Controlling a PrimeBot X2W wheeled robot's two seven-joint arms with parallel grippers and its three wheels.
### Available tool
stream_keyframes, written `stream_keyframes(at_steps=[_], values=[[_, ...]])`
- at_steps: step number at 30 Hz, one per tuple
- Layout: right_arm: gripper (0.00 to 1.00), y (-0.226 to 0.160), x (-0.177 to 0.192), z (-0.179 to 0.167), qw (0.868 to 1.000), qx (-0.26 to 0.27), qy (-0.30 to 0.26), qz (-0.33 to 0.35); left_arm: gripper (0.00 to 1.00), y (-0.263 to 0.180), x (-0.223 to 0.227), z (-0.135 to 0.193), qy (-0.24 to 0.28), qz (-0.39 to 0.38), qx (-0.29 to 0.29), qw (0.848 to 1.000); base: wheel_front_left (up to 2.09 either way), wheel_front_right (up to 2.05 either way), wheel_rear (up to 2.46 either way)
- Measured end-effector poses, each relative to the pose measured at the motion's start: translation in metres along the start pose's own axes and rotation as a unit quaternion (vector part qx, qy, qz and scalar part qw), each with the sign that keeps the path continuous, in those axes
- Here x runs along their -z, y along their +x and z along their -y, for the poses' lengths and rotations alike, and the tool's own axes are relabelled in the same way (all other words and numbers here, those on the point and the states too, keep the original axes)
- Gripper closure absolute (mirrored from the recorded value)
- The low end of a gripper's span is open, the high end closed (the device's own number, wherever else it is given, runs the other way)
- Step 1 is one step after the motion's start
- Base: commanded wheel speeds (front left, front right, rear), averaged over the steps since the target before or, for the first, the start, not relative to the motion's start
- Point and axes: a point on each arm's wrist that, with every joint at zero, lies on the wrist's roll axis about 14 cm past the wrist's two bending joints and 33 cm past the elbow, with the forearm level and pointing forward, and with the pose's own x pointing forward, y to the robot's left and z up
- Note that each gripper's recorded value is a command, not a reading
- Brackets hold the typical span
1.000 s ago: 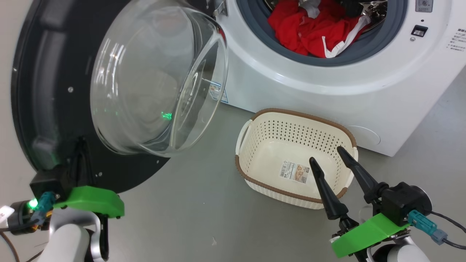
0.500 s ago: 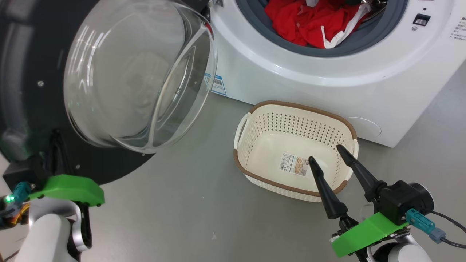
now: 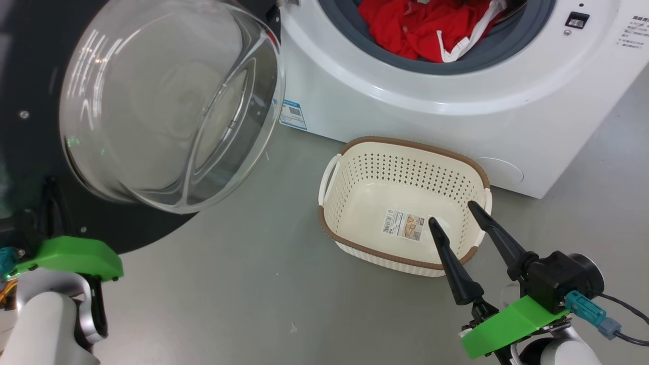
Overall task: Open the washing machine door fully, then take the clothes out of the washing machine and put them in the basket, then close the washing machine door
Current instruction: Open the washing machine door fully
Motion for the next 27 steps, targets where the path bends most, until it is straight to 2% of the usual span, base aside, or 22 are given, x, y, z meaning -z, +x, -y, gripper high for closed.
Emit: stream_keyframes(at_steps=[9, 17, 27], values=[[0.0, -0.003, 0.001, 0.006, 1.0, 0.01, 0.0, -0.003, 1.0, 0.007, 0.005, -0.008, 0.006, -0.008, -0.012, 1.0, 0.0, 0.0, 0.0], [0.0, -0.006, -0.001, 0.01, 1.0, 0.016, -0.001, -0.002, 1.0, 0.013, 0.009, -0.024, -0.012, -0.017, -0.041, 0.999, 0.0, 0.0, 0.0], [0.0, -0.008, 0.002, 0.017, 1.0, 0.025, 0.001, -0.005, 1.0, 0.021, 0.013, -0.027, -0.014, -0.023, -0.049, 0.998, 0.0, 0.0, 0.0]])
